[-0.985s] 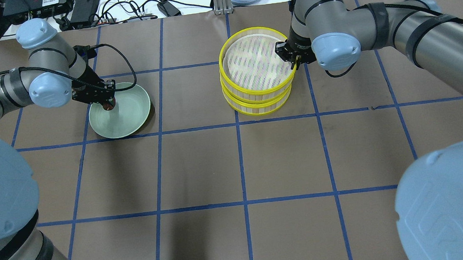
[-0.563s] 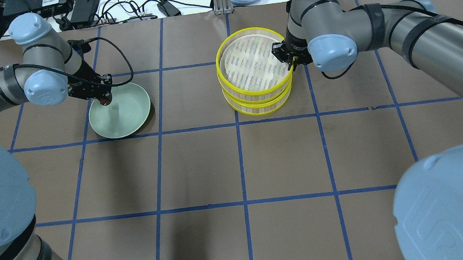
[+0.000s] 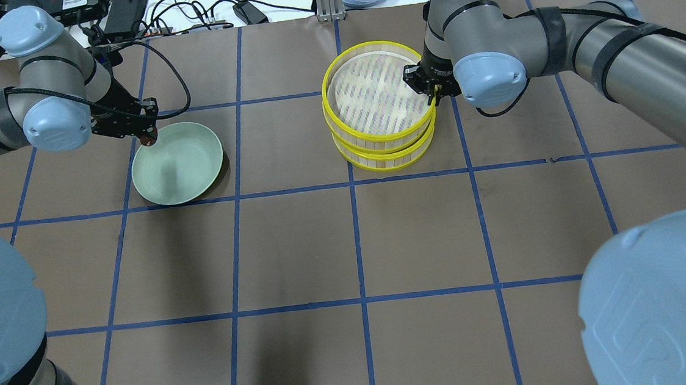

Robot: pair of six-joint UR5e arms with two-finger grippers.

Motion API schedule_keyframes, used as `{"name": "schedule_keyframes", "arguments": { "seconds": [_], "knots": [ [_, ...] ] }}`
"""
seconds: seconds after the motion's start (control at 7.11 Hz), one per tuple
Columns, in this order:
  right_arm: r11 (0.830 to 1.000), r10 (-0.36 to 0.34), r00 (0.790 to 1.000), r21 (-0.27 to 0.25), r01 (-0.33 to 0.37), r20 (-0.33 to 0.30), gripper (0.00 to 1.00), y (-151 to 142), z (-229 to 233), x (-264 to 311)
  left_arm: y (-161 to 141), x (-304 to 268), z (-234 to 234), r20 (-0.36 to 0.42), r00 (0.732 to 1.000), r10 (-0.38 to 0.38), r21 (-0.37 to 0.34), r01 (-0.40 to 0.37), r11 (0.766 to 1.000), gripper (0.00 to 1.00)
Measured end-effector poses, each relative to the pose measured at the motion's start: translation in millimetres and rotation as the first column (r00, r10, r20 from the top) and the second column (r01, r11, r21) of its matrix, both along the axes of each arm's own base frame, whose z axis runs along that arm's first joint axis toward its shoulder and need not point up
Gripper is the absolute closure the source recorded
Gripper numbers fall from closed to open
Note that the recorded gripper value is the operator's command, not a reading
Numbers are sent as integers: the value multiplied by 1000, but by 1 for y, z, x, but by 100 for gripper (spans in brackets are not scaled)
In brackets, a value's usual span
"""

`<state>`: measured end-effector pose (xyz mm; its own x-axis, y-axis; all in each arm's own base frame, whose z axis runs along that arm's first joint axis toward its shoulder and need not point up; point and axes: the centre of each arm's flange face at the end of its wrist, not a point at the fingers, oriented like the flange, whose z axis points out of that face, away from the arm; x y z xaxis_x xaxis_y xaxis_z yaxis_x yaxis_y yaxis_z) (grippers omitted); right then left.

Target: Stack buns with steamer

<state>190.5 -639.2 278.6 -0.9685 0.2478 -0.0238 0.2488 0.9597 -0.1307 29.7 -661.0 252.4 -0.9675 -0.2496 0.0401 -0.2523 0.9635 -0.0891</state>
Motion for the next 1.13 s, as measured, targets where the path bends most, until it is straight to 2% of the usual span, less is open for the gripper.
{"name": "schedule_keyframes", "arguments": {
  "seconds": [0.42, 0.84, 0.99, 1.13],
  "knots": [
    [1000, -13, 1000, -4, 13, -18, 100, 0, 4, -2, 3, 0, -1, 2, 1000, 0, 7, 0, 1000, 100],
    [1000, -15, 1000, 14, 15, -19, 100, 0, -6, -2, 5, -1, 13, 9, 1000, 2, -6, -2, 1000, 100],
    [1000, -15, 1000, 16, 16, -19, 77, 0, -7, -2, 7, -3, 30, 13, 1000, 5, -28, -5, 1000, 100],
    [1000, -15, 1000, 16, 16, -21, 27, 0, -7, -2, 12, -9, 53, 16, 1000, 21, -56, -20, 998, 100]
  ]
}}
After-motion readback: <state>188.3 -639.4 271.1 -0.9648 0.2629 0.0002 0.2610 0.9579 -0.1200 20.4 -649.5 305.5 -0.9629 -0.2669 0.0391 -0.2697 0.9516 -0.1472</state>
